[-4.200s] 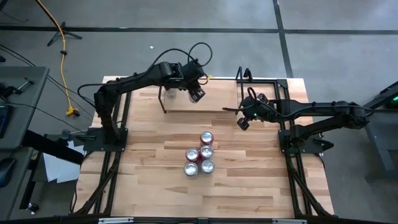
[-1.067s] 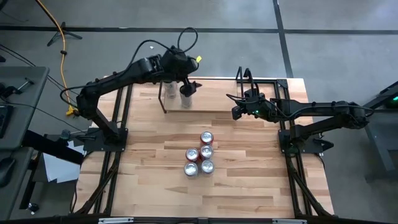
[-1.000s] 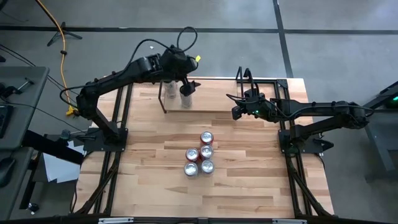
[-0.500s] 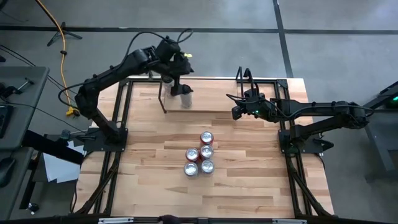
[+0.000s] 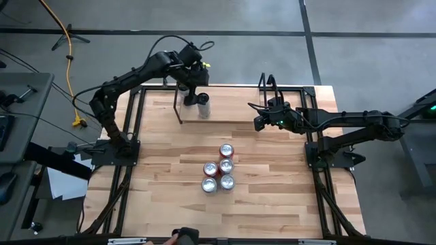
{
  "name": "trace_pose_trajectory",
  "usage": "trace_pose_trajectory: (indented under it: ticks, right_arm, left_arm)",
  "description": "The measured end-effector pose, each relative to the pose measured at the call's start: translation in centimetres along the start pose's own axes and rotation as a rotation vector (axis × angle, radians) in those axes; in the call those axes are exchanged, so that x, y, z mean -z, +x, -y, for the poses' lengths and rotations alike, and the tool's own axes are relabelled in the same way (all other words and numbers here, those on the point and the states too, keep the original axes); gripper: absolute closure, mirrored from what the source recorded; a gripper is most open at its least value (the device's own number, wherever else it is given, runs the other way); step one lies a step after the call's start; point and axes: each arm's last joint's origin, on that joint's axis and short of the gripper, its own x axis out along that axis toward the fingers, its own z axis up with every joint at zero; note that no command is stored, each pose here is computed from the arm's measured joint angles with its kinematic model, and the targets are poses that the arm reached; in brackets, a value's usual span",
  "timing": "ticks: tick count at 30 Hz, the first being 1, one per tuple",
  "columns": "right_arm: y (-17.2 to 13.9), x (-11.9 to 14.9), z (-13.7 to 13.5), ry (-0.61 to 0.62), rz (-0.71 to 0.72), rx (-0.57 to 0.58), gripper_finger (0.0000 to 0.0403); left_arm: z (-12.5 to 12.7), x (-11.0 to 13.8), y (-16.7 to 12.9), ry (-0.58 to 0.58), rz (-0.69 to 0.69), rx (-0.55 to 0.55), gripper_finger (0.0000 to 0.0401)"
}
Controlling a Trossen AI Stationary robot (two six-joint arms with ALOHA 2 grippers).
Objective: Place canned beverage on shelf
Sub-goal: Put the white soda can aligned with the other white soda can on the shelf
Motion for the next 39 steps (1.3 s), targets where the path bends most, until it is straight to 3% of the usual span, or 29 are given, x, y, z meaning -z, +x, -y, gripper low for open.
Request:
trace_pose_trajectory:
  ticks: [15,22,33,39]
  right_arm:
    - [0.0,0.0,0.0,-0.001,0.004,0.005,0.0402]
    - [0.0,0.0,0.0,-0.001,0.004,0.005,0.0402]
    - [0.0,0.0,0.0,0.0,0.005,0.006,0.0402]
    - [0.0,0.0,0.0,-0.001,0.005,0.006,0.0402]
  left_arm:
    - [0.2,0.5,1.3,-0.006,-0.067,0.042,0.0018]
    - [1.0,1.9,3.3,-0.027,-0.187,0.023,0.0018]
    - [1.1,1.3,3.9,-0.011,-0.143,-0.016,0.002]
    - [1.1,1.3,3.9,-0.01,-0.145,-0.018,0.0053]
